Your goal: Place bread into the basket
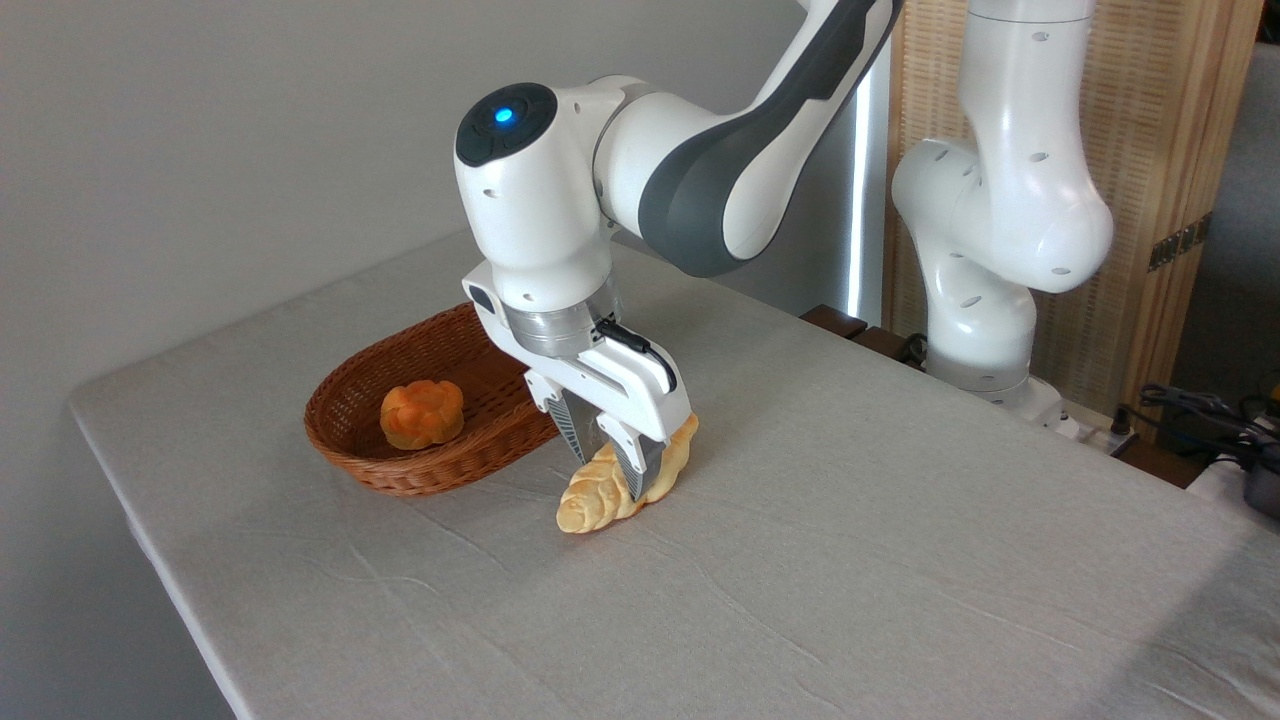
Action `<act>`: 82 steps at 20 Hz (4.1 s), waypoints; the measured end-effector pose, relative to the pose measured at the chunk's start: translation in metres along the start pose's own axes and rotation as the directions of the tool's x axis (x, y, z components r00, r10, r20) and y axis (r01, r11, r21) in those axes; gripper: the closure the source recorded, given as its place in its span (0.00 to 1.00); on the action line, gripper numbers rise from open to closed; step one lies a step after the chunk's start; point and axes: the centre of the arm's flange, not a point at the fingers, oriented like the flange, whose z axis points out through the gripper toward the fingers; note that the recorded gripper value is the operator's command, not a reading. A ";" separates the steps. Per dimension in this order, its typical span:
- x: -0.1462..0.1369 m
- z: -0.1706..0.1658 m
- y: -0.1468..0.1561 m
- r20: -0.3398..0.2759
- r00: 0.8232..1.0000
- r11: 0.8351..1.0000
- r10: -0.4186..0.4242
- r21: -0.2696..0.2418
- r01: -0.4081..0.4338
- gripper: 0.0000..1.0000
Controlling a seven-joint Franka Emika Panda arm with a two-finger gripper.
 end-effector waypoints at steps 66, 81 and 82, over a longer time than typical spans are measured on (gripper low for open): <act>0.158 -0.092 0.144 -0.199 0.979 0.995 0.046 0.093 -0.028 0.00; 0.071 -0.145 0.011 -0.083 0.995 0.990 0.063 0.132 -0.052 0.00; 0.072 -0.144 0.011 -0.080 0.994 0.989 0.069 0.134 -0.058 0.00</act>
